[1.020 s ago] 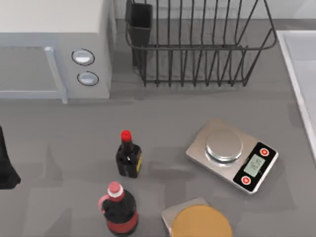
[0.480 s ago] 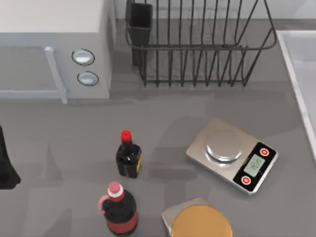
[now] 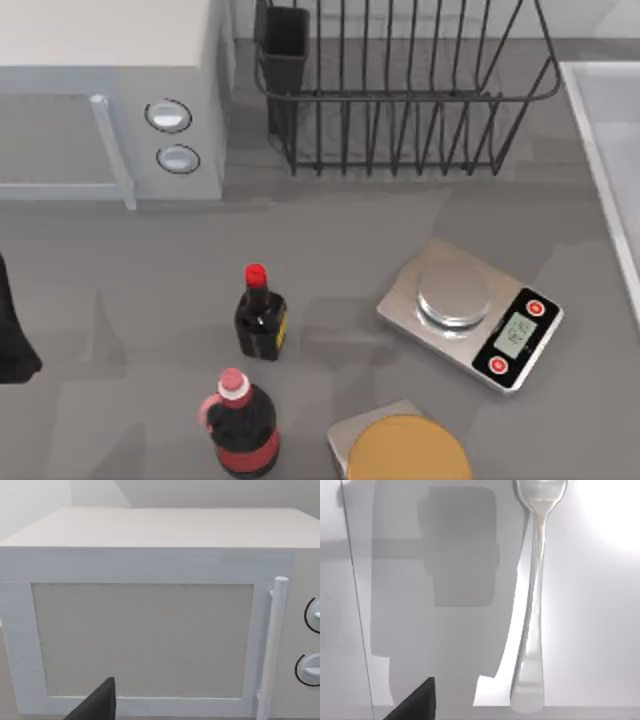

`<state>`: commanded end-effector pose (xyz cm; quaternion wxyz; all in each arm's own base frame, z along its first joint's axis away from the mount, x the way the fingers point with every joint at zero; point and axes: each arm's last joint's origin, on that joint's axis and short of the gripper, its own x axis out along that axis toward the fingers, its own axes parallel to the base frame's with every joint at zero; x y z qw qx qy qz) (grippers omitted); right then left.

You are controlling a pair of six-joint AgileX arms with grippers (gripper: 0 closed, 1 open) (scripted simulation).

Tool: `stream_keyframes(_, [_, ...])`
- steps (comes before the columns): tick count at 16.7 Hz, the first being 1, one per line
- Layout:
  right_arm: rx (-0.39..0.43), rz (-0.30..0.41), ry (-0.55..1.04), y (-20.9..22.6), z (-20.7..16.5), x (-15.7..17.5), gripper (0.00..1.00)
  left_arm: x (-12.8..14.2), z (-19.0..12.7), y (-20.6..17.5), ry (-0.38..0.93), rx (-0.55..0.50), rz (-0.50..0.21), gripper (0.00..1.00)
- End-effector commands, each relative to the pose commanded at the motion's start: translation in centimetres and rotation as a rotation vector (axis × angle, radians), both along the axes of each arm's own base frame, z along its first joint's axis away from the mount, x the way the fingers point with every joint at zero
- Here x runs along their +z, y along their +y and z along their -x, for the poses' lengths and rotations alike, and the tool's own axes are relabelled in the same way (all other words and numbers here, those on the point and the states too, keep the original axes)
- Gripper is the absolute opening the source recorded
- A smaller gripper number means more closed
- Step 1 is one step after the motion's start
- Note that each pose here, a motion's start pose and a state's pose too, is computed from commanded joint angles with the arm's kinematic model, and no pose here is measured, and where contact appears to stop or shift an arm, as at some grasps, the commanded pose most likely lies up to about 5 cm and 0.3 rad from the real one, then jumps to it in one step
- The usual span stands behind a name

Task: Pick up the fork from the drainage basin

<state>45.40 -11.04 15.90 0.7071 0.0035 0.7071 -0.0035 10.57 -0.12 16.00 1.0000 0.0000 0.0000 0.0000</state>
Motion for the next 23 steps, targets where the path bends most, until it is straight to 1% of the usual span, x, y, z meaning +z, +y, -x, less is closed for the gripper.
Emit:
stream_keyframes(4, [0.005,0.0,0.0,0.3,0.0,0.0,1.0,0.0,0.0,0.0,0.0,0.0,0.0,1.0])
stream_keyframes(6, [0.005,0.0,0.002,0.2,-0.1,-0.6,1.0,0.0,0.0,0.0,0.0,0.0,0.0,1.0])
stream_keyframes(8, [0.004,-0.001,0.005,0.2,-0.3,-2.7,1.0,0.0,0.0,0.0,0.0,0.0,0.0,1.0])
stream_keyframes(13, [0.002,0.004,-0.016,-0.1,-0.6,-10.7,1.0,0.0,0.0,0.0,0.0,0.0,0.0,1.0])
stream_keyframes(15, [0.001,0.002,-0.009,0.0,-0.3,-13.4,1.0,0.0,0.0,0.0,0.0,0.0,0.0,1.0])
stream_keyframes(17, [0.0,0.0,0.0,0.0,0.0,-14.7,1.0,0.0,0.0,0.0,0.0,0.0,0.0,1.0])
stream_keyframes(21, [0.0,0.0,0.0,0.0,0.0,-14.8,1.0,0.0,0.0,0.0,0.0,0.0,0.0,1.0])
stream_keyframes(23, [0.0,0.0,0.0,0.0,0.0,-14.8,0.85,0.0,0.0,0.0,0.0,0.0,0.0,1.0])
